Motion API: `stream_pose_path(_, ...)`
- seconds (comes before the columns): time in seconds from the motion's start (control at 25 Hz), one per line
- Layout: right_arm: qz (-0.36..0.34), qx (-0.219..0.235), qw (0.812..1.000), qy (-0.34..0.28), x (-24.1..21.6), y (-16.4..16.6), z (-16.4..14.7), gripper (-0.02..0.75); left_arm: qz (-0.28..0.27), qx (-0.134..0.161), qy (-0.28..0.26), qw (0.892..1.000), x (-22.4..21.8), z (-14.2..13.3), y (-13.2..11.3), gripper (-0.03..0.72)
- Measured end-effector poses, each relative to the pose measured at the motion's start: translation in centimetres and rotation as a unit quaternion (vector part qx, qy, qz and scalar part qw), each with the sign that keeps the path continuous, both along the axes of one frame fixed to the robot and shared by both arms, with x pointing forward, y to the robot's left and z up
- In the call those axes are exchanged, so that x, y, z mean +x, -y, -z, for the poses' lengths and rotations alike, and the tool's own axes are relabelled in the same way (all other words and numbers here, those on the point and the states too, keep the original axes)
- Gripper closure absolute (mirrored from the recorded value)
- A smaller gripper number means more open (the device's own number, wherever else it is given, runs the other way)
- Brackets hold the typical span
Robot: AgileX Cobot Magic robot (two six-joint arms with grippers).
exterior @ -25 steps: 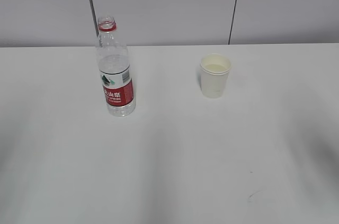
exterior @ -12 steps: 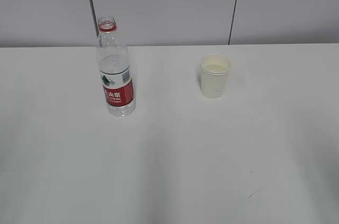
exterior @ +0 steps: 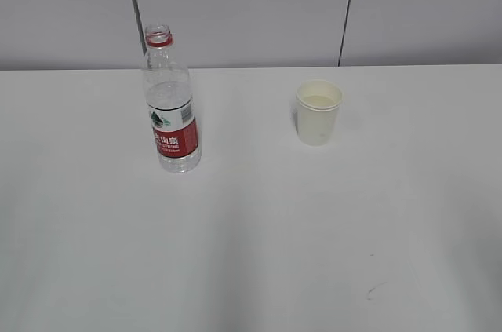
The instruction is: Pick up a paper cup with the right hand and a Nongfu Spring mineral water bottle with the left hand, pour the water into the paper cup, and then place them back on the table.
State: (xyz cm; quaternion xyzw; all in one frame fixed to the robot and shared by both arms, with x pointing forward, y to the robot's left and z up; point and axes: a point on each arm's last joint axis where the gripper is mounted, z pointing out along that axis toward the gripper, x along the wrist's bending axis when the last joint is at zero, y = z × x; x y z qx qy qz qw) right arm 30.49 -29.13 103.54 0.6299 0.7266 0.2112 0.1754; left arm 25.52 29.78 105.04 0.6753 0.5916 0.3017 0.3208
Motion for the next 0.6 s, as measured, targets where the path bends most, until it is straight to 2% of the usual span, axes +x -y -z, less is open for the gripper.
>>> stream_pose_path(0.36, -0.001, -0.002, 0.997, 0.077, -2.5, -0.1, -0.7, 0.147, 0.0, -0.004, 0.065, 0.998, -2.2, 0.0, -0.1, 0.2)
stream_pose_path(0.6, -0.001, -0.004, 0.988, 0.154, -5.0, -0.2, -1.1, 0.147, 0.0, -0.005, 0.078, 0.997, -2.7, 0.1, -0.2, 0.207)
